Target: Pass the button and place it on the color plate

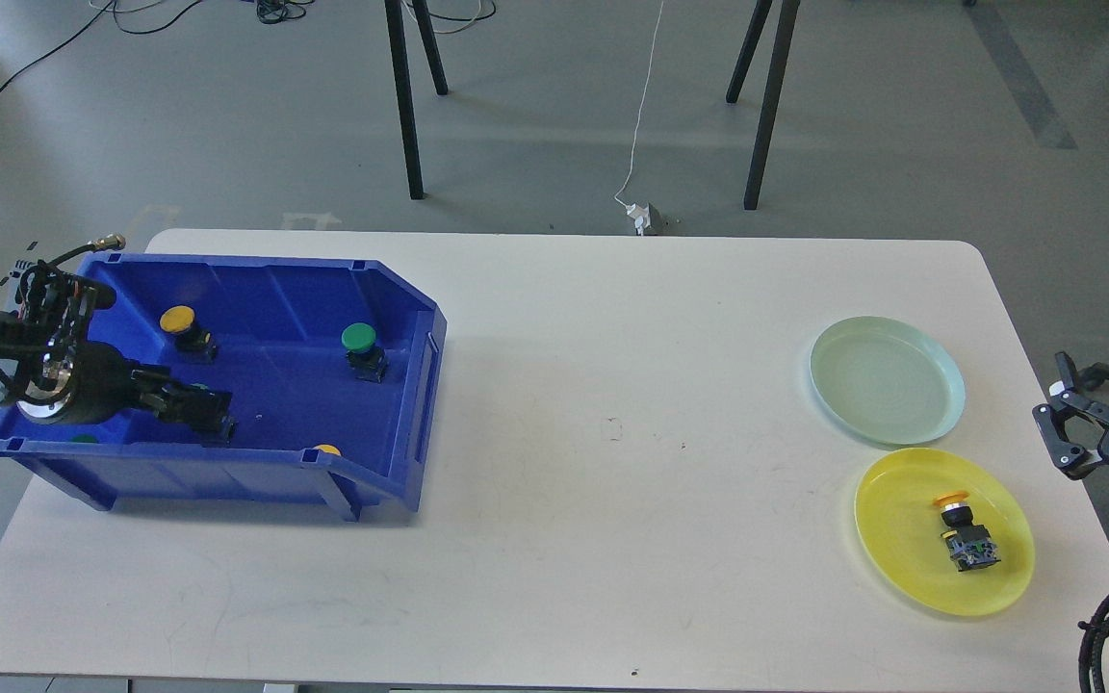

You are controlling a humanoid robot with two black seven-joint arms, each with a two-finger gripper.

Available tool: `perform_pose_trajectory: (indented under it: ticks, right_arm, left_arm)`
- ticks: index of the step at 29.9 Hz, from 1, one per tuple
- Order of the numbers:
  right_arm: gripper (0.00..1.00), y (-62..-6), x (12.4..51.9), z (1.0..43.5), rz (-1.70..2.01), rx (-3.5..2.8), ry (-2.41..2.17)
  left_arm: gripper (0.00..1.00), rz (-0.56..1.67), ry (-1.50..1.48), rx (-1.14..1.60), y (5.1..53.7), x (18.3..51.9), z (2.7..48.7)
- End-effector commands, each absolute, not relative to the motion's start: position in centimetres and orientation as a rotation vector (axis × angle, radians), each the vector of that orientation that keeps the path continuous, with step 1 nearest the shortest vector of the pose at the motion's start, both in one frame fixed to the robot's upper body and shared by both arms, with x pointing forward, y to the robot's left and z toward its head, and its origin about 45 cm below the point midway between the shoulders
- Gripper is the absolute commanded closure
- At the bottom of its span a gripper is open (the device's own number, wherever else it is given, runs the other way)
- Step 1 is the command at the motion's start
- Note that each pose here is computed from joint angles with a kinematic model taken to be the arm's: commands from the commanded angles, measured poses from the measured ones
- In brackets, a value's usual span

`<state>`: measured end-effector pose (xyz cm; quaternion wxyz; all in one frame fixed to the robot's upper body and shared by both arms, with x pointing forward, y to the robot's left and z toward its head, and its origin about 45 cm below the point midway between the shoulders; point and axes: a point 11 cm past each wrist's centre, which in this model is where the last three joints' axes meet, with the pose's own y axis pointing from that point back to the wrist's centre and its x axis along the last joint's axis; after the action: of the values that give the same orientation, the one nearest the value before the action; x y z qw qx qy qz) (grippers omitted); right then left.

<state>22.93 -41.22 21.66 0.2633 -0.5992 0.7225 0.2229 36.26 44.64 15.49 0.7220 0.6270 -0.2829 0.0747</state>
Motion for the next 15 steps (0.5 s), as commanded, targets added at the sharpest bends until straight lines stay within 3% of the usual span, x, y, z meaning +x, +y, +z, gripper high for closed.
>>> perform_pose_trajectory:
  ticks: [1,5,11,15]
  right_arm:
    - [0.01,-41.26,22.87,21.62,0.603,-1.619,1.956]
    - [0.01,-41.25,22.82,21.56,0.605,-1.617,1.957]
    - [0.01,-41.21,22.73,21.32,0.613,-1.616,1.961]
    - [0.01,-41.3,22.65,21.24,0.614,-1.614,1.965]
  left_arm:
    - [0.1,0.163,-0.615,1.399,44.66,36.42,14.81]
    - [0.11,0.167,-0.608,1.409,44.94,36.36,14.56]
    - [0.34,0.162,-0.611,1.405,44.67,36.32,14.17]
    - [0.42,0.169,-0.614,1.412,44.79,36.5,14.06]
